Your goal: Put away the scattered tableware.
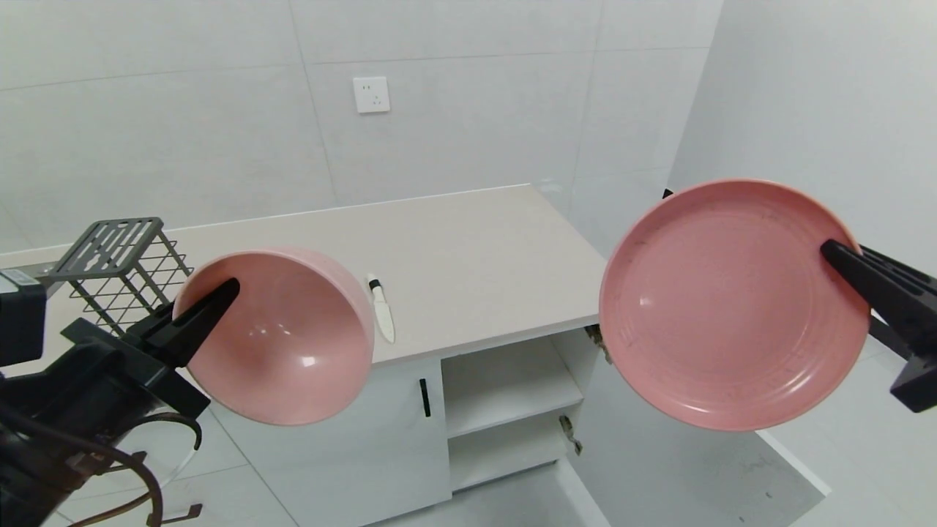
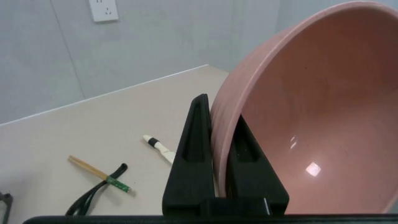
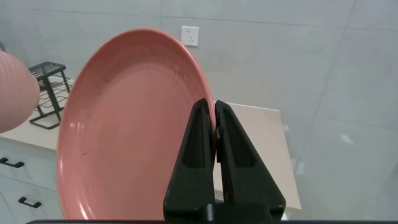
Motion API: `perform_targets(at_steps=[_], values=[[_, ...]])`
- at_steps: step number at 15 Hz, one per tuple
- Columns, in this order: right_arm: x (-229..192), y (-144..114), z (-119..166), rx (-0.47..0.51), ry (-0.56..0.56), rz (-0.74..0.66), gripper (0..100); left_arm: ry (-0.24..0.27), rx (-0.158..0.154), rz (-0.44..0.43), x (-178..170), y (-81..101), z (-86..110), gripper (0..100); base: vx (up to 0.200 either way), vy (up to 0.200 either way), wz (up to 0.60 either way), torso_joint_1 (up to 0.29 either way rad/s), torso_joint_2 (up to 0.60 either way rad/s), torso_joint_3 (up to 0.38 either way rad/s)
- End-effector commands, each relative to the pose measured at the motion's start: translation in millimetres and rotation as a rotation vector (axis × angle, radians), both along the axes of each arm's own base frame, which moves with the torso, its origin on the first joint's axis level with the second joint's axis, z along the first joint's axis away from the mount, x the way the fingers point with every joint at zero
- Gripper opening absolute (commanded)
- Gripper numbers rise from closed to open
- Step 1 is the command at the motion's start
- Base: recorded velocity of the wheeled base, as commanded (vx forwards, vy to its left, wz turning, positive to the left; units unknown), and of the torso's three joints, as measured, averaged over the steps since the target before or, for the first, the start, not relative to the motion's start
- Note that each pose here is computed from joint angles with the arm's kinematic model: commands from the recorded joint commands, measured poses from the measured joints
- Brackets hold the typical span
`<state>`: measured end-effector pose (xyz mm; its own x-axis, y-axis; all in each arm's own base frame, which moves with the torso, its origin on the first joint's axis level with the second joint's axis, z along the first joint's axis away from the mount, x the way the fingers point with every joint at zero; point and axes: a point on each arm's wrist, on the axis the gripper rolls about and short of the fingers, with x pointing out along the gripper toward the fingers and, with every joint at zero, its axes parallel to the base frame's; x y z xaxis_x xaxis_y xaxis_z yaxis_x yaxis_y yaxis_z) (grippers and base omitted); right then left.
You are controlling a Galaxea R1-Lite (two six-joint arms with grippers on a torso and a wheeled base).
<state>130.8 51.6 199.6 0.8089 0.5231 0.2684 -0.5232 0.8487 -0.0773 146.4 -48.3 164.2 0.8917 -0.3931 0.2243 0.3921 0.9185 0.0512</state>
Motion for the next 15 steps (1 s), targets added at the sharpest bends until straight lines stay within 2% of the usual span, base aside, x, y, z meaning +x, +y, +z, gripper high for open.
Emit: perform_targets(at_steps=[1,4,12,15], values=[[0.3,0.4,-0.1,-0.001,0.001,0.002,0,0.005,0.002,0.001,0.7,-0.1,-0.9,0,0.0,0.0,0.0,0.0,0.0,0.0],[0.9,1.7,-1.4,-0.003,0.008,0.008,0,0.014,0.005,0.001,1.6,-0.4,-2.4,0,0.0,-0.2,0.0,-0.001,0.0,0.004],[5.2,3.0,-7.9,-0.024,0.037,0.004,0,0.012,0.004,0.001,1.4,-0.3,-2.2,0,0.0,0.0,0.0,0.0,0.0,0.0],[5.0,2.9,-9.7,-0.043,0.034,-0.001,0,0.011,0.004,0.0,1.2,-0.3,-1.9,0,0.0,0.0,0.0,-0.095,0.17,0.09]])
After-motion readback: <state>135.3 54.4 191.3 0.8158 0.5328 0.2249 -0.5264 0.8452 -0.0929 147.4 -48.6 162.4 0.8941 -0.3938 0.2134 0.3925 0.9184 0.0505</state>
